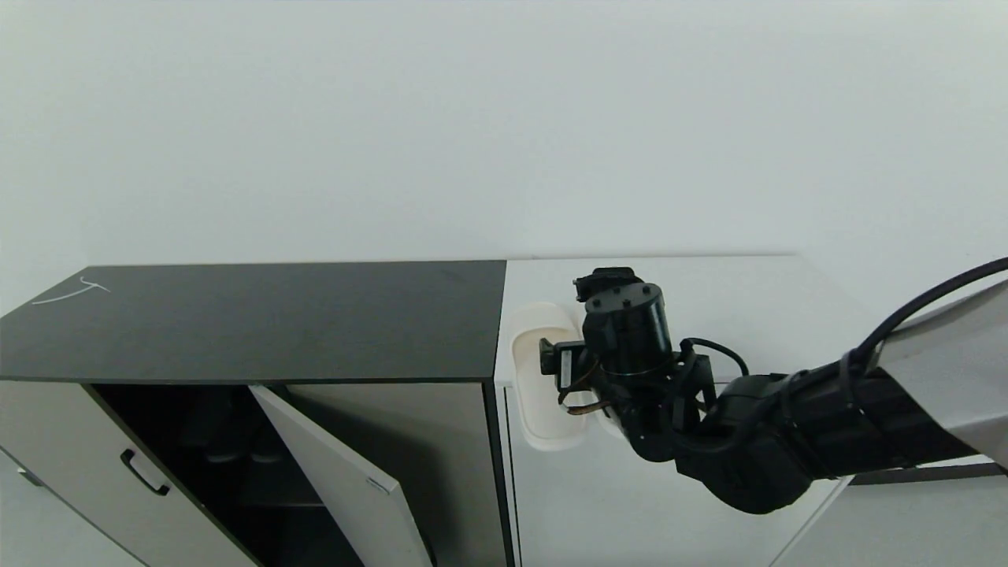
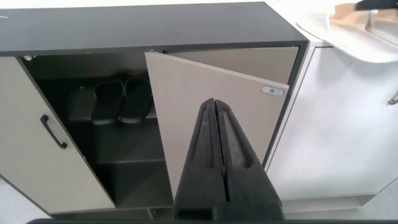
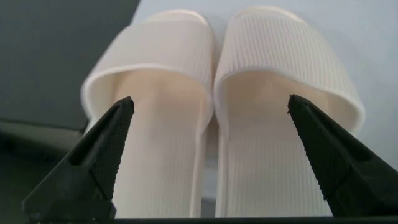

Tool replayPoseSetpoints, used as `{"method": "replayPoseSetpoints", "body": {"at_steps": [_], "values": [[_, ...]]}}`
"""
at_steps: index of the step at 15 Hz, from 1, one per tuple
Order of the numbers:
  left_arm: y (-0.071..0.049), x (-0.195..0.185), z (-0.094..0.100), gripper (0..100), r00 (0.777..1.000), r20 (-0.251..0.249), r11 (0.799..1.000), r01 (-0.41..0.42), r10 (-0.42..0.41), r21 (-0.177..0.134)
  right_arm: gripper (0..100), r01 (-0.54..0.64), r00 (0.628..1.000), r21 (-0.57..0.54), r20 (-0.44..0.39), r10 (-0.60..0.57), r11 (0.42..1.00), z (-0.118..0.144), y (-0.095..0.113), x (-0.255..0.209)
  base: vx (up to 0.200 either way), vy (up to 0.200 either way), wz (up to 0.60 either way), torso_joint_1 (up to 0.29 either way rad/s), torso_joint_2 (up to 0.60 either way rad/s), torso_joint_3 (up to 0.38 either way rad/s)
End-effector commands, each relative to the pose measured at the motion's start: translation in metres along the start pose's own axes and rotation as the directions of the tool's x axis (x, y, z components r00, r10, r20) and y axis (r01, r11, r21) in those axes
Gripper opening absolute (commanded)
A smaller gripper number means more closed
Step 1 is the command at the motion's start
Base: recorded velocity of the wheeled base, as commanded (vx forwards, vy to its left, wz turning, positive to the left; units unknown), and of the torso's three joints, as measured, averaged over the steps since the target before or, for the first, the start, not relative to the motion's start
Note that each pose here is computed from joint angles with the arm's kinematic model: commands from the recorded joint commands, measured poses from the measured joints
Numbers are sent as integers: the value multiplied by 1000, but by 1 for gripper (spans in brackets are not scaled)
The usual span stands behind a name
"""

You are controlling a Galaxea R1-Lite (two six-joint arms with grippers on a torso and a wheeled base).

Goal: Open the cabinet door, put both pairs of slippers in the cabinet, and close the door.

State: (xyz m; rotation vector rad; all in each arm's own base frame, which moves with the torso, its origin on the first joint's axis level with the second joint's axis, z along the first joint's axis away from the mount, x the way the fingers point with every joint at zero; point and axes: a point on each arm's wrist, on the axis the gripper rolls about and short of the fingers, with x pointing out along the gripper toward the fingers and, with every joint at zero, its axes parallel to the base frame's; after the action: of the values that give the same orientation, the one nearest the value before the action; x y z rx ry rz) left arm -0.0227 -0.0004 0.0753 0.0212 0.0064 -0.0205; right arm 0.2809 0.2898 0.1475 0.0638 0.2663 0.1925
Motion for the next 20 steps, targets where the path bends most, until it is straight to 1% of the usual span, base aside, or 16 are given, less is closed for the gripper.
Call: {"method": "replayPoseSetpoints", "body": {"at_steps": [1, 9, 10, 14, 15, 16, 17, 18, 20], "values": [[0, 0, 0, 0, 1000, -1, 1000, 1, -1, 0, 100, 27, 999, -11, -19, -28, 1000, -12, -1, 20, 0, 0, 0, 0, 0, 0], [0, 0, 0, 0, 1000, 0, 1000, 0, 0, 0, 100, 75, 997, 4, -1, -75, 997, -15, -6, 56, 0, 0, 0, 0, 0, 0], [0, 0, 0, 0, 1000, 0, 1000, 1, -1, 0, 0, 77, 997, 4, 2, -77, 997, -14, -7, 58, 0, 0, 0, 0, 0, 0], [0, 0, 0, 0, 1000, 0, 1000, 0, 0, 0, 0, 68, 997, 3, 25, -68, 998, -5, -5, 55, 0, 0, 0, 0, 0, 0], [0, 0, 0, 0, 1000, -1, 1000, 0, 0, 0, 0, 46, 998, 17, 44, -47, 999, 6, -5, 43, 0, 0, 0, 0, 0, 0], [0, 0, 0, 0, 1000, 0, 1000, 0, 0, 0, 0, -25, 998, 26, 51, 23, 999, 13, -3, 27, 0, 0, 0, 0, 0, 0], [0, 0, 0, 0, 1000, -1, 1000, 1, -1, 0, 0, -163, 985, 29, 54, 161, 986, 23, -3, 0, 0, 0, 0, 0, 0, 0], [0, 0, 0, 0, 1000, -1, 1000, 1, -1, 0, 0, -277, 960, 25, 54, 276, 960, 29, -7, -27, -200, 0, 0, 2, 2, -2], [0, 0, 0, 0, 1000, 0, 1000, 1, -1, 0, 0, -415, 908, 21, 67, 413, 909, 35, -16, -72, -200, 0, 0, 5, 0, 2]]}}
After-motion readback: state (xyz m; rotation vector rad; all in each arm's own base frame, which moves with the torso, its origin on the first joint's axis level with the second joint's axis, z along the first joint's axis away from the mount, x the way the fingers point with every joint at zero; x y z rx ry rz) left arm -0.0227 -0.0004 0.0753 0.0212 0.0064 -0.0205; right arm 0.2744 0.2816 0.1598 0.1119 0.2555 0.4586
